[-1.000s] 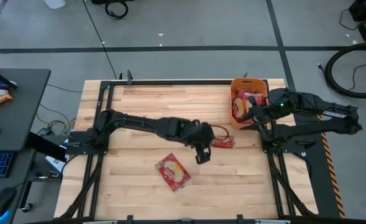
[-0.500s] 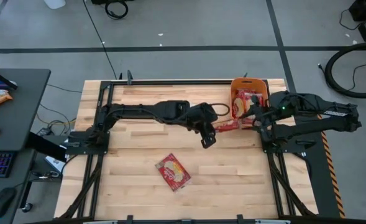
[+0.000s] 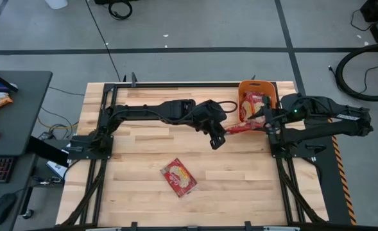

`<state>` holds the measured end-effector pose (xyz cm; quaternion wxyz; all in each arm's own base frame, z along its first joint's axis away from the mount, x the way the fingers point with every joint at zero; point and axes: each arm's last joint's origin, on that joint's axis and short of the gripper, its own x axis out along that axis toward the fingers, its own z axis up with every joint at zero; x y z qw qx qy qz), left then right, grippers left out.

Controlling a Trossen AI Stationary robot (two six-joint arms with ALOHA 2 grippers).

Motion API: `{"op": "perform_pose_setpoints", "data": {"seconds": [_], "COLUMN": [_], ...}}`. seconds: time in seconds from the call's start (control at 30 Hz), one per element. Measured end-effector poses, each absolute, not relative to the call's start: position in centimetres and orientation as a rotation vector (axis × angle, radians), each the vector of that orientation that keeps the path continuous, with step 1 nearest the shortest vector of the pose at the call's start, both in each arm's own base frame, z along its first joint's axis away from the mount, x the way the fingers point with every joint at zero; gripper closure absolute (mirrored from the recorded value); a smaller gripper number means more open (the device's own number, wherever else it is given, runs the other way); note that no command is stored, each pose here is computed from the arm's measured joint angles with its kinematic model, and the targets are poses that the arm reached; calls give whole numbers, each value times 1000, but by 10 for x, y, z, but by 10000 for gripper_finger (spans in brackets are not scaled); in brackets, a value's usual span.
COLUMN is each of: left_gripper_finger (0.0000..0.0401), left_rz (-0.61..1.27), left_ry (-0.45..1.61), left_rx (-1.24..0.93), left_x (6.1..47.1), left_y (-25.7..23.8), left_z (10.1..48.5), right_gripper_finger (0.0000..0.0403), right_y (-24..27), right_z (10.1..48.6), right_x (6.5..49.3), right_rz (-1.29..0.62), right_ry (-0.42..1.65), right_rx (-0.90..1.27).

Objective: Sort popcorn bags into baskets
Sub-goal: Stack the red popcorn on the orange bin

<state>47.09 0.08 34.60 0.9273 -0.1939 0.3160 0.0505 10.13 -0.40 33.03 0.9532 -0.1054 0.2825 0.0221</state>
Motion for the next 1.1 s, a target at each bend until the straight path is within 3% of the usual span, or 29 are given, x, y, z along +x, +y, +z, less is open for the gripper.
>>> {"op": "perform_pose_setpoints", "data": {"seconds": [0.2, 0.53, 0.67, 0.83, 0.97, 1.1], "left_gripper_finger": [397, 391, 356, 285, 245, 237], "left_rz": [91, 96, 161, 168, 140, 101], "left_ry": [588, 585, 568, 571, 619, 679], "left_rx": [-396, -371, -364, -363, -391, -456], "left_x": [474, 474, 475, 474, 472, 469], "left_y": [1, 2, 1, 0, -1, -4], "left_z": [351, 351, 351, 351, 347, 344], "right_gripper_finger": [224, 341, 373, 375, 371, 371], "right_y": [-4, -2, -2, -2, -6, -10], "right_z": [329, 330, 328, 319, 312, 310], "right_x": [104, 105, 104, 97, 90, 86], "right_rz": [49, 100, 109, 72, -87, -284], "right_ry": [586, 570, 588, 708, 811, 844], "right_rx": [-212, -190, -148, -89, -22, -8]}}
